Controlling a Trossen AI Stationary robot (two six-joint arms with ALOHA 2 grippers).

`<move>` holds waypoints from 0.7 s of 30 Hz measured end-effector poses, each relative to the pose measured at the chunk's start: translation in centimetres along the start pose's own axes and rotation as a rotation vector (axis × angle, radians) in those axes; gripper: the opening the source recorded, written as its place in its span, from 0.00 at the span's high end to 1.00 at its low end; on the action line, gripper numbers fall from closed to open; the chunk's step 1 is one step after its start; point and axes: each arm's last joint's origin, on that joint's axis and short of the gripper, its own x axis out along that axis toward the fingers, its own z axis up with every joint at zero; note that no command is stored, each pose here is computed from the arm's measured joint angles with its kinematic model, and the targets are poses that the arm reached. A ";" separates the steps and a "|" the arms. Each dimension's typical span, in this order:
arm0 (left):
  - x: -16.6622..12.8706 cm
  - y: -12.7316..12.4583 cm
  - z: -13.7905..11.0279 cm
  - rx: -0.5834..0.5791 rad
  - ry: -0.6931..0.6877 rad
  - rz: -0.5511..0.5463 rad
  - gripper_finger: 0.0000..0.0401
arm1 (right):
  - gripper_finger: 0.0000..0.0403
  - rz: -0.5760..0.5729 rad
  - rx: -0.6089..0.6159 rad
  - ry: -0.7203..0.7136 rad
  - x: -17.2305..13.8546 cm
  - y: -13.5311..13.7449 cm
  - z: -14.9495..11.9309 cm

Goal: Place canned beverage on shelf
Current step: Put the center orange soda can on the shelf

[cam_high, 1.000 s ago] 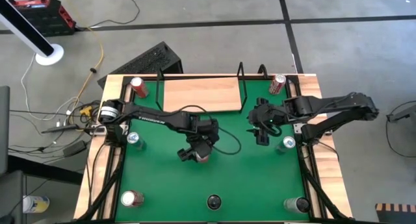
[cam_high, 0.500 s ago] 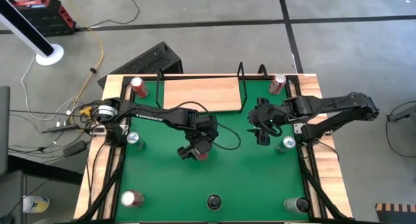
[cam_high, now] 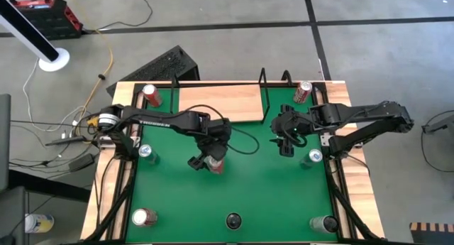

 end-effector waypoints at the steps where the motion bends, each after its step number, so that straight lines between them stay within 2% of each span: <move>1: -0.3 -0.1 0.1 -0.021 -0.006 0.007 0.07 | 0.32 0.000 -0.010 0.000 0.0 0.0 0.0; 7: -2.2 -0.6 0.8 -0.250 -0.071 0.067 0.07 | 0.32 -0.002 -0.062 0.001 0.0 -0.1 0.0; 13: -2.7 -1.1 1.4 -0.676 -0.106 0.202 0.07 | 0.32 -0.003 -0.087 0.020 0.0 -0.1 -0.2; 18: -1.7 -2.6 2.0 -1.032 -0.102 0.210 0.08 | 0.32 -0.001 -0.109 0.053 -0.2 -0.2 -0.6; 21: -1.3 -3.4 2.3 -1.183 -0.104 0.218 0.09 | 0.32 0.001 -0.136 0.063 -0.2 -0.2 -0.7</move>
